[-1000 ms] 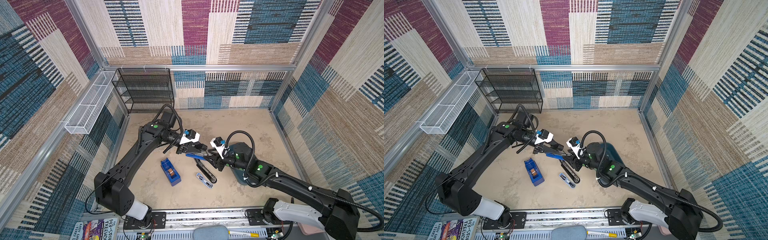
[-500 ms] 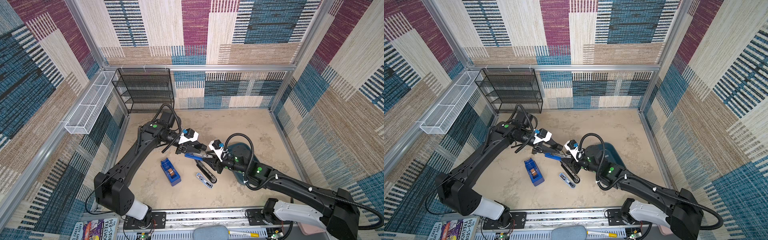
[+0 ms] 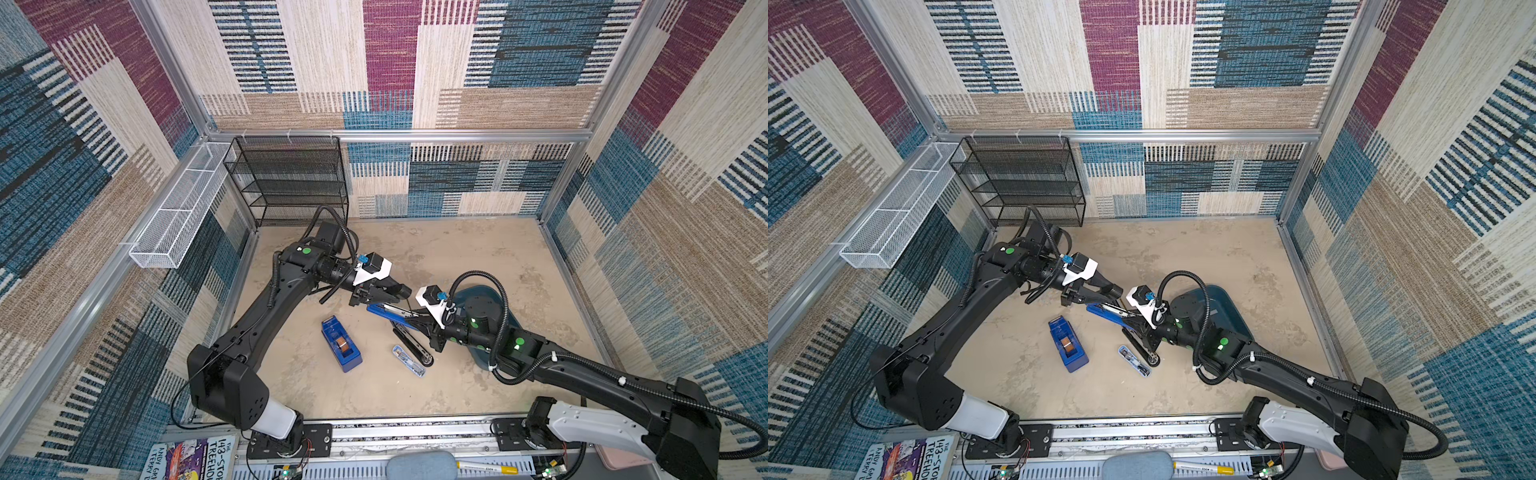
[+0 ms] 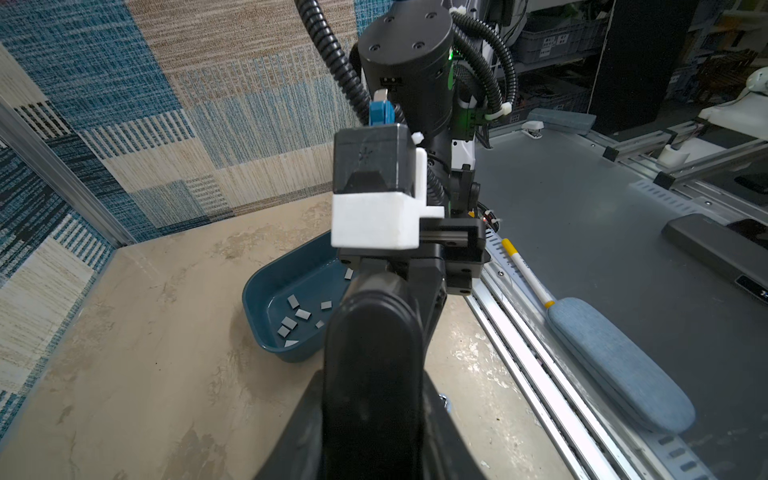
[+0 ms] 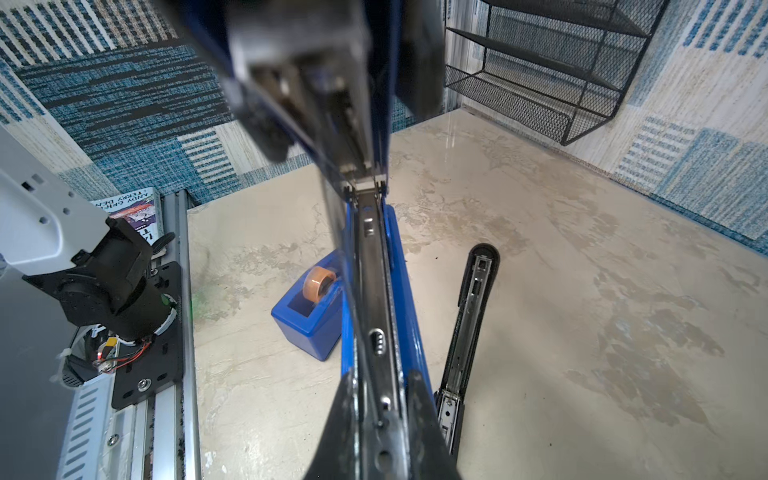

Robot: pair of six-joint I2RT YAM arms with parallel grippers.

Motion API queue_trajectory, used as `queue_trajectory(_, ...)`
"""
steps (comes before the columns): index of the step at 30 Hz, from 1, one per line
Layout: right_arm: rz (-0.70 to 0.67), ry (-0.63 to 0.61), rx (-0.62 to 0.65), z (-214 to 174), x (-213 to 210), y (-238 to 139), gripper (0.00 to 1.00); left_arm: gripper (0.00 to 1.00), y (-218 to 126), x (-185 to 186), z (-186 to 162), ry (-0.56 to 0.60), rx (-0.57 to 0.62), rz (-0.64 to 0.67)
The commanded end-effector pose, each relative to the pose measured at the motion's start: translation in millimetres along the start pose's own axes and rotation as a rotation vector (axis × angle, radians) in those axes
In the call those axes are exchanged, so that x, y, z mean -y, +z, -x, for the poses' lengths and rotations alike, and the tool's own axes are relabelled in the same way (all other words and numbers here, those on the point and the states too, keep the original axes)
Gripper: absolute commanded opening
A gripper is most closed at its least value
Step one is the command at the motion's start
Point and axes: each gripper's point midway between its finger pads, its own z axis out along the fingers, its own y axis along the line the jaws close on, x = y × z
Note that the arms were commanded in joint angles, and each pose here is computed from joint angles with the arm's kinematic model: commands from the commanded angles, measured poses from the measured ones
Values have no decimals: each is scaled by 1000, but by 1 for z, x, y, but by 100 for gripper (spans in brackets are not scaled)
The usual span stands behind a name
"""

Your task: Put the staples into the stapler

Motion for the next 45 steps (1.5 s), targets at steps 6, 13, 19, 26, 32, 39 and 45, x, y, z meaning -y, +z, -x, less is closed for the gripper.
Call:
queue_trajectory(6,-30,58,1,-11,4,-8,0,0,-16,-5,14,74,81,29)
queue_trajectory(13,-11,69,-6,-16,0,-9,0,0,-39,-17,0,62,67,102)
queue_trajectory(19,0,67,12,-14,-3,-14,0,0,-63,-32,-15,26,70,175)
queue_trajectory(26,16,69,33,-13,-7,-19,0,0,-84,-44,-34,-17,71,234)
queue_trajectory(32,20,72,42,-14,-8,-21,0,0,-88,-46,-45,-39,59,246)
queue_trajectory(39,-8,80,57,-11,-3,-23,0,0,-88,-48,-55,-61,48,244)
queue_trajectory(45,-35,101,110,0,1,-32,0,0,-87,-51,-70,-93,8,247)
